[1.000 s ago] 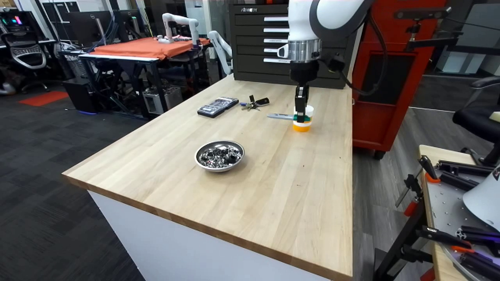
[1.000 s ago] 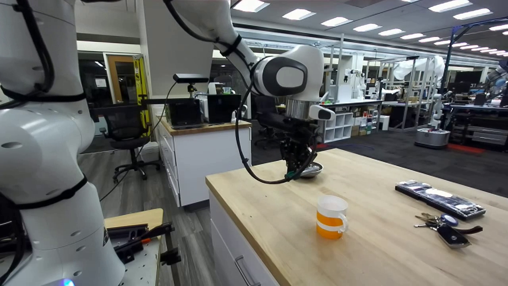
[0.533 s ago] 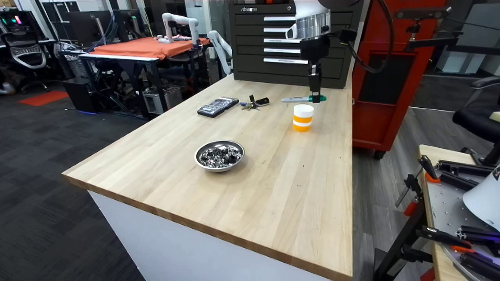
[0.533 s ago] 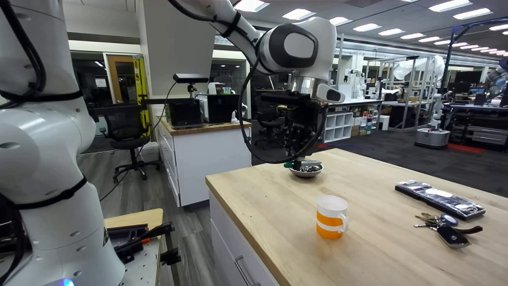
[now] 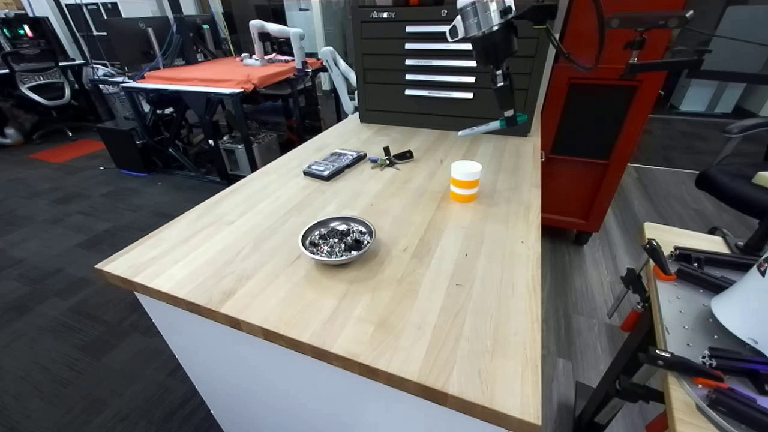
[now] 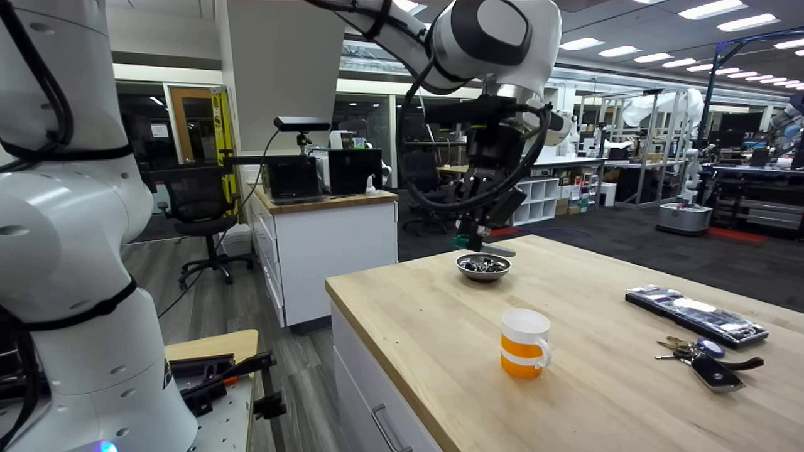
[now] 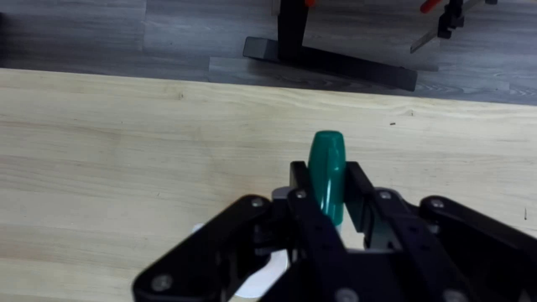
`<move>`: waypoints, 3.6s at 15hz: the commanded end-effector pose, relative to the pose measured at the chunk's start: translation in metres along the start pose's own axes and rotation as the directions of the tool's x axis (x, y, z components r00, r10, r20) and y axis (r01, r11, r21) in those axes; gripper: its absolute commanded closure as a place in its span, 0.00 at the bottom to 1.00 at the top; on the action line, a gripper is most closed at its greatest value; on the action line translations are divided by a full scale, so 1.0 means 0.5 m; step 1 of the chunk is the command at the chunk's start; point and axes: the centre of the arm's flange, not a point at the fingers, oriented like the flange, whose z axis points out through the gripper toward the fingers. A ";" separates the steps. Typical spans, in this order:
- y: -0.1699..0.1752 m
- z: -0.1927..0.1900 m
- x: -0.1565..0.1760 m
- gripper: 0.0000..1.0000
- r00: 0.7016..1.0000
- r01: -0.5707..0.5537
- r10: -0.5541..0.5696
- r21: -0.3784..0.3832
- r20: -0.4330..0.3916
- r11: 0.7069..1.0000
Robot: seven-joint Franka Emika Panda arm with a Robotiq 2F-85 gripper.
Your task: Put the marker in the mug
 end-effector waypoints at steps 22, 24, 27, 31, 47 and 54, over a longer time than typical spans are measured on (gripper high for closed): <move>0.140 0.045 0.168 0.94 0.883 0.104 -0.109 0.035 0.456 0.994; 0.136 0.052 0.182 0.94 0.873 0.115 -0.122 0.044 0.471 0.992; 0.132 0.064 0.198 0.94 0.862 0.127 -0.141 0.061 0.488 0.990; 0.126 0.086 0.216 0.94 0.850 0.145 -0.169 0.087 0.499 0.986; 0.104 0.162 0.293 0.44 0.803 0.259 -0.281 0.117 0.526 0.959; 0.111 0.109 0.275 0.02 0.857 0.258 -0.263 0.072 0.443 0.963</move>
